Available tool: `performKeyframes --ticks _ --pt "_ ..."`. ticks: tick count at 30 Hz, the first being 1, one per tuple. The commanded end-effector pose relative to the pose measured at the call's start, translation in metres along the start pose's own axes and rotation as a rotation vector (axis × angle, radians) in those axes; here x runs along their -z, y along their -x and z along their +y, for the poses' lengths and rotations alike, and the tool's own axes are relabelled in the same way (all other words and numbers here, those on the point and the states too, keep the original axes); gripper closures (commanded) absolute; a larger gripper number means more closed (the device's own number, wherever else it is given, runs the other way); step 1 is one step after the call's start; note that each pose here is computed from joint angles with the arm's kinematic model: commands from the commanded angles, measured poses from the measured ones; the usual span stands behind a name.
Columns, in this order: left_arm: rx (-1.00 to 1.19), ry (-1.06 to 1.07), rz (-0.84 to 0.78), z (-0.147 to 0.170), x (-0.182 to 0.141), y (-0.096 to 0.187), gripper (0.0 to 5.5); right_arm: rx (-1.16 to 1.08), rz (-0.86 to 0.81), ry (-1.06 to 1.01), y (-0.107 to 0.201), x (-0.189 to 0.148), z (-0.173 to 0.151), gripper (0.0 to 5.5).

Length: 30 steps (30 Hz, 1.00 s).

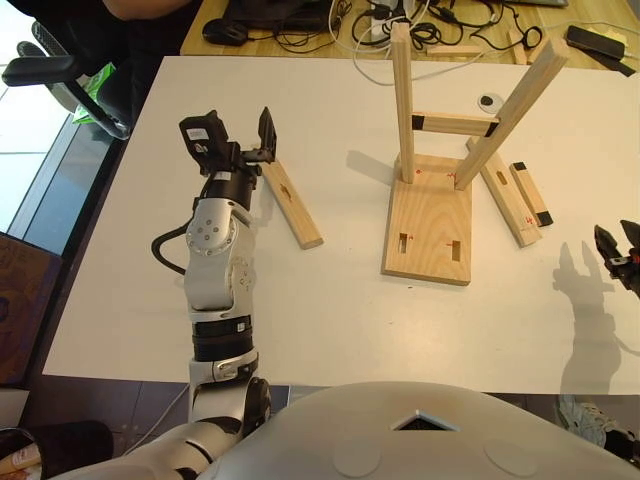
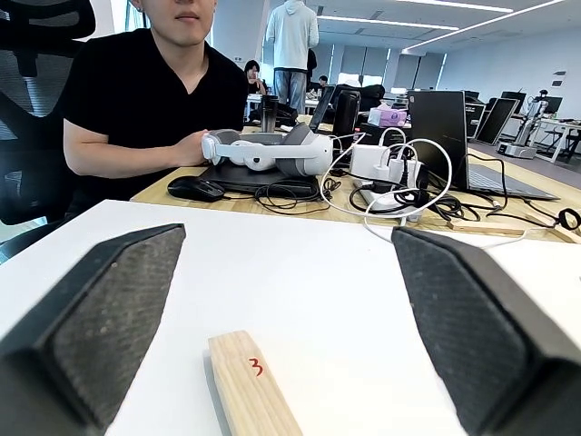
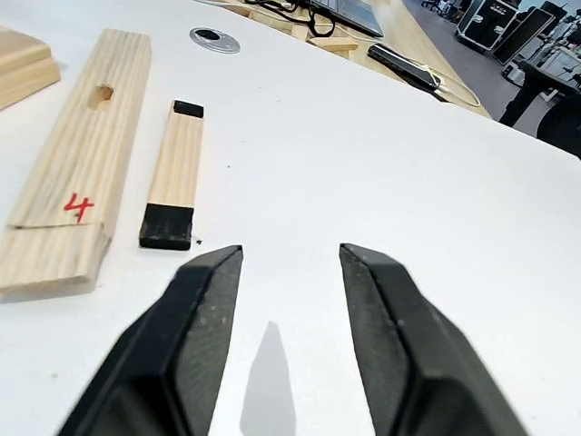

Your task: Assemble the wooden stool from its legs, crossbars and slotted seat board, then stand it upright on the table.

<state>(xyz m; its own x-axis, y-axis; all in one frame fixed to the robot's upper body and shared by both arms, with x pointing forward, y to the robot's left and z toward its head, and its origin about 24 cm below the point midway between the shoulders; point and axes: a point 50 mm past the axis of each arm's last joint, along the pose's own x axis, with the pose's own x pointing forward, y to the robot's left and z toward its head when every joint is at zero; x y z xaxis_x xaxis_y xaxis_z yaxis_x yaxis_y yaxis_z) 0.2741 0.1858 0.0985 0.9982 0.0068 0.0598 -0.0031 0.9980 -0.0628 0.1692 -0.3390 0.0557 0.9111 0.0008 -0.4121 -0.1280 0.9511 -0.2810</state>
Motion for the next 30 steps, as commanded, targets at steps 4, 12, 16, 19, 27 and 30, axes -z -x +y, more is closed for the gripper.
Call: performKeyframes --ticks 4,12,16,19,27,30 --pt "0.014 0.008 -0.015 -0.003 -0.008 -0.004 1.28 -0.136 0.395 0.007 -0.007 0.039 0.012 3.00" --pt "0.036 0.005 -0.026 -0.005 -0.013 -0.008 1.28 -0.250 0.429 -0.085 -0.034 0.032 0.030 2.52" --pt "0.039 0.004 -0.027 -0.006 -0.013 -0.009 1.28 -0.253 0.449 -0.097 -0.054 0.033 0.036 2.52" --pt "0.044 0.002 -0.031 -0.007 -0.015 -0.010 1.28 -0.262 0.441 -0.102 -0.067 0.029 0.039 2.52" --pt "0.067 0.004 -0.035 -0.011 -0.016 -0.013 1.28 -0.345 0.462 -0.139 -0.077 0.031 0.045 2.52" --pt "0.070 -0.001 -0.029 -0.009 -0.015 -0.013 1.28 -0.372 0.448 -0.157 -0.076 0.026 0.046 2.52"
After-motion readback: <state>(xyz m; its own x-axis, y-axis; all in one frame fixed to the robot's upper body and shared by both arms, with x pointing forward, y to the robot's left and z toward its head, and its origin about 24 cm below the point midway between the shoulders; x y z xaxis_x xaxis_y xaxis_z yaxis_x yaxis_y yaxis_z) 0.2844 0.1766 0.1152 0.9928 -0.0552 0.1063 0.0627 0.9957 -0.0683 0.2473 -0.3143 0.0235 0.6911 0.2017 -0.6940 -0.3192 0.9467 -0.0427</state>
